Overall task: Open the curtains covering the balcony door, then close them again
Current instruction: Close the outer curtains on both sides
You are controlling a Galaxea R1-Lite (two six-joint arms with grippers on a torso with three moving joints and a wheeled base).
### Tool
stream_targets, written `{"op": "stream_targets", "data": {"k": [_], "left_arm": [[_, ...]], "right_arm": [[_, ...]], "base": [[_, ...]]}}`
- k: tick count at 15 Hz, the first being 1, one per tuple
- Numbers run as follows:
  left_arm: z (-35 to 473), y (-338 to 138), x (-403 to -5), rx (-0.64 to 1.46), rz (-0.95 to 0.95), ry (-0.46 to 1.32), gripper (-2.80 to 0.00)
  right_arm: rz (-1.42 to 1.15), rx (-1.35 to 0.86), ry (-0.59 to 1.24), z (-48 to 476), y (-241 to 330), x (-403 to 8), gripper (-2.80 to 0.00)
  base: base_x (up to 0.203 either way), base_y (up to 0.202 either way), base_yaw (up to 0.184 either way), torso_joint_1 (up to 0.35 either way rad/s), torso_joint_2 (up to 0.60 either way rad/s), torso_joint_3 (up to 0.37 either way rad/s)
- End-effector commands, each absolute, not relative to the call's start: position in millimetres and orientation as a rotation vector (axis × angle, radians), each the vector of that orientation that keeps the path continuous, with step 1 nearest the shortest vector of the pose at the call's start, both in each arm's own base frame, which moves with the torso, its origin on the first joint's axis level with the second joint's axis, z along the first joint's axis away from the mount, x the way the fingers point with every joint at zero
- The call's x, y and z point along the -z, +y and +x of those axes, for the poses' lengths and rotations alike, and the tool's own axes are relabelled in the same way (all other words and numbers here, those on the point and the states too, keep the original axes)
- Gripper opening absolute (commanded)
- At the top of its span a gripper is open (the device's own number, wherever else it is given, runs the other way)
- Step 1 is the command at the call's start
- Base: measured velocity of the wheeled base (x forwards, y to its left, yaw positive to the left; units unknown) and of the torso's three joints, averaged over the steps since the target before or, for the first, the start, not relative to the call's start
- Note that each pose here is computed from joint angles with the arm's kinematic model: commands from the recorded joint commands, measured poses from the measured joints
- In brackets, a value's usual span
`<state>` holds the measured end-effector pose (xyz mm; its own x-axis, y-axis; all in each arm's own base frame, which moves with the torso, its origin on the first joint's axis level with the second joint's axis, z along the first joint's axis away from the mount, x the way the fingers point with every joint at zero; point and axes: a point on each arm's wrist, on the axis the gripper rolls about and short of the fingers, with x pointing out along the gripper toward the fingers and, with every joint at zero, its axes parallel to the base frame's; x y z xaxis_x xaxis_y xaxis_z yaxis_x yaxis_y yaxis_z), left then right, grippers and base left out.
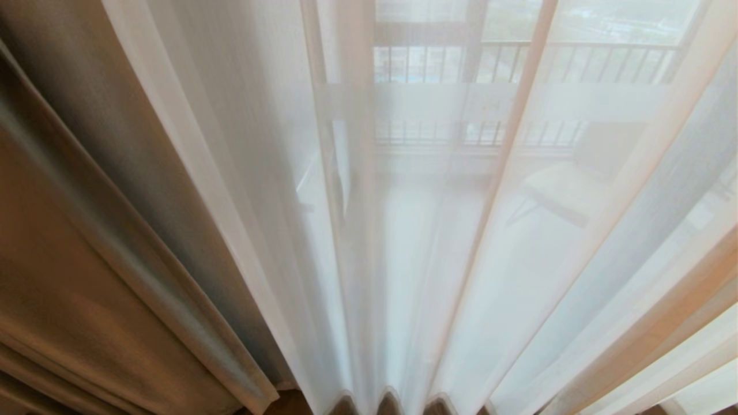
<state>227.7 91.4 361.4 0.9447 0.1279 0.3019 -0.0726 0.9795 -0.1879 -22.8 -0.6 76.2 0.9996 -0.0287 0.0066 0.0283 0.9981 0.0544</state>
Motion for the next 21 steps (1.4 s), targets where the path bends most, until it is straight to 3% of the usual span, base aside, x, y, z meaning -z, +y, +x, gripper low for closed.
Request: {"op": "stream_targets", "data": {"k": [1, 8, 21], "left_arm": [[208.7, 57.5, -366.2, 0.011, -0.187, -0.333, -2.8], [216.1, 5.8, -364.8, 0.244, -0.224, -0.303, -2.8], [230.8, -52.7, -353.2, 0.476, -0.239, -0.228, -2.8]], "right_arm": [[0.054, 0.029, -0.008, -22.8, -0.7, -76.3, -2.8], [0.054, 0.029, -0.008, -22.8, -0.7, -76.3, -2.8], [0.054, 0.029, -0.008, -22.8, -0.7, -76.3, -2.8]], "base": [[0.0, 0.0, 0.0, 0.0, 0.0, 0.0], [0.0, 0.0, 0.0, 0.0, 0.0, 0.0], [0.0, 0.0, 0.0, 0.0, 0.0, 0.0]]}}
